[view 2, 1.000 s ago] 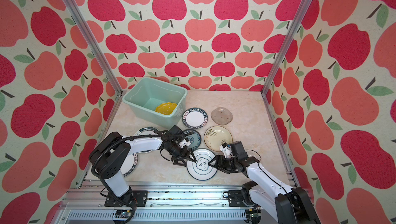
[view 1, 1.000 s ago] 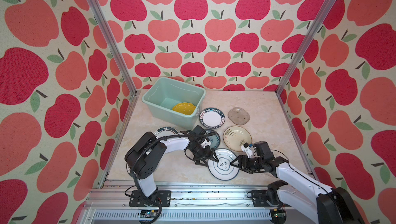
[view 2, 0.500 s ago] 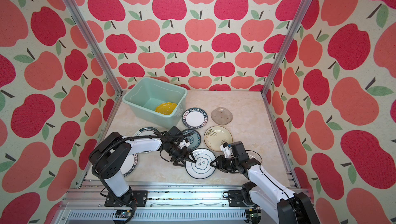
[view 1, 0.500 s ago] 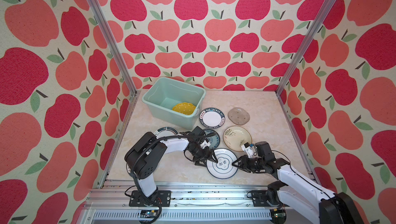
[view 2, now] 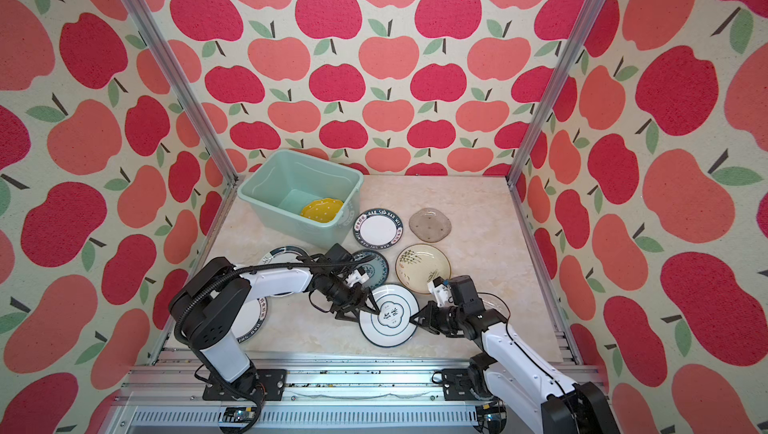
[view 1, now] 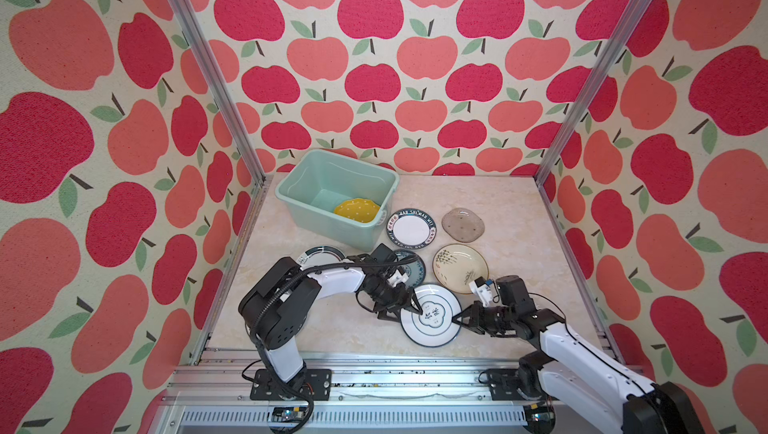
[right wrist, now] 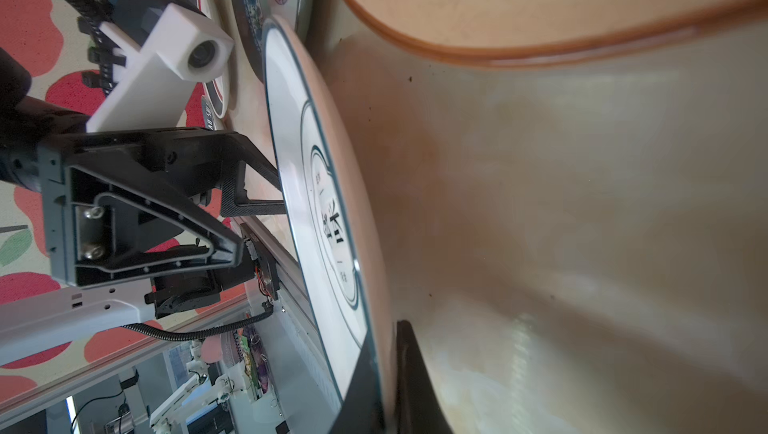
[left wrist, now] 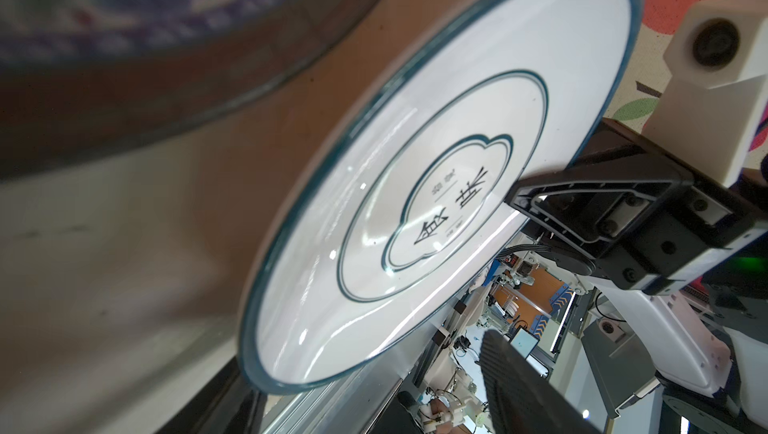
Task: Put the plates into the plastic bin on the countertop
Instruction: 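Lift the white plate upright with the right gripper while the left grasps its rim, then release the right gripper and carry the white plate with the left gripper toward the bin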
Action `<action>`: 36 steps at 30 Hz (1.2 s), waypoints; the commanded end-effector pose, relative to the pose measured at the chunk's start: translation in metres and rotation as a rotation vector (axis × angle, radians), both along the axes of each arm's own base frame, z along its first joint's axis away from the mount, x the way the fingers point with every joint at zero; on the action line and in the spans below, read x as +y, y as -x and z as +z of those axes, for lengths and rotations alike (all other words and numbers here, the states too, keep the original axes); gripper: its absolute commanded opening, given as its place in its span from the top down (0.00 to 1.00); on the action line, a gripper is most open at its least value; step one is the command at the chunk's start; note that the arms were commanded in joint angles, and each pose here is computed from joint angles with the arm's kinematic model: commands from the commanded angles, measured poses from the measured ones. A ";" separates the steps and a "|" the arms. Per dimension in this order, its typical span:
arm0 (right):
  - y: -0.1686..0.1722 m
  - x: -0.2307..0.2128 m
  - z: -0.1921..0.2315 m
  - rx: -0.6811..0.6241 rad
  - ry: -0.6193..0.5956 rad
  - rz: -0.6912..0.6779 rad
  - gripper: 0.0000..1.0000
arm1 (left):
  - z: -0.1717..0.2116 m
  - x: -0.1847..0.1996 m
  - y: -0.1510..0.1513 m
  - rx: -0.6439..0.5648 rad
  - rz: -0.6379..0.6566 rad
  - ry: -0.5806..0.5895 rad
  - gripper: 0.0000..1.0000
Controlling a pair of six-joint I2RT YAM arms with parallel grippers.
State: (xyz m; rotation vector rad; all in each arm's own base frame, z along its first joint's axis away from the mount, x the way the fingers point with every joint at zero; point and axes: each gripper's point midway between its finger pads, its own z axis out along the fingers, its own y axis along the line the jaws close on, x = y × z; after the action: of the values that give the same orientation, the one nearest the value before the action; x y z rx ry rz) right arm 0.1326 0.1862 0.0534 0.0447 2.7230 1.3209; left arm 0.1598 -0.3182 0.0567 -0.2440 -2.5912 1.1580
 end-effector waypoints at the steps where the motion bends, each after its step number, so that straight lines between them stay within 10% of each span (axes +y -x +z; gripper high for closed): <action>1: 0.013 0.001 0.006 0.029 -0.026 0.030 0.98 | 0.017 0.003 -0.002 -0.056 -0.022 0.019 0.19; 22: -0.021 0.034 0.162 -0.187 -0.294 0.067 1.00 | 0.206 0.094 -0.037 -0.564 0.171 0.081 0.15; 36: -0.022 0.060 0.235 -0.246 -0.412 0.172 1.00 | 0.258 0.082 -0.051 -0.553 0.370 0.341 0.17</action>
State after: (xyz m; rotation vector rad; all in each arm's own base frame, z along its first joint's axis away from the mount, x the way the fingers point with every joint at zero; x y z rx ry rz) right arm 0.1607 0.2398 0.2610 -0.2127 2.3311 1.7234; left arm 0.1994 -0.2271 0.2989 -0.2479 -3.0381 1.7400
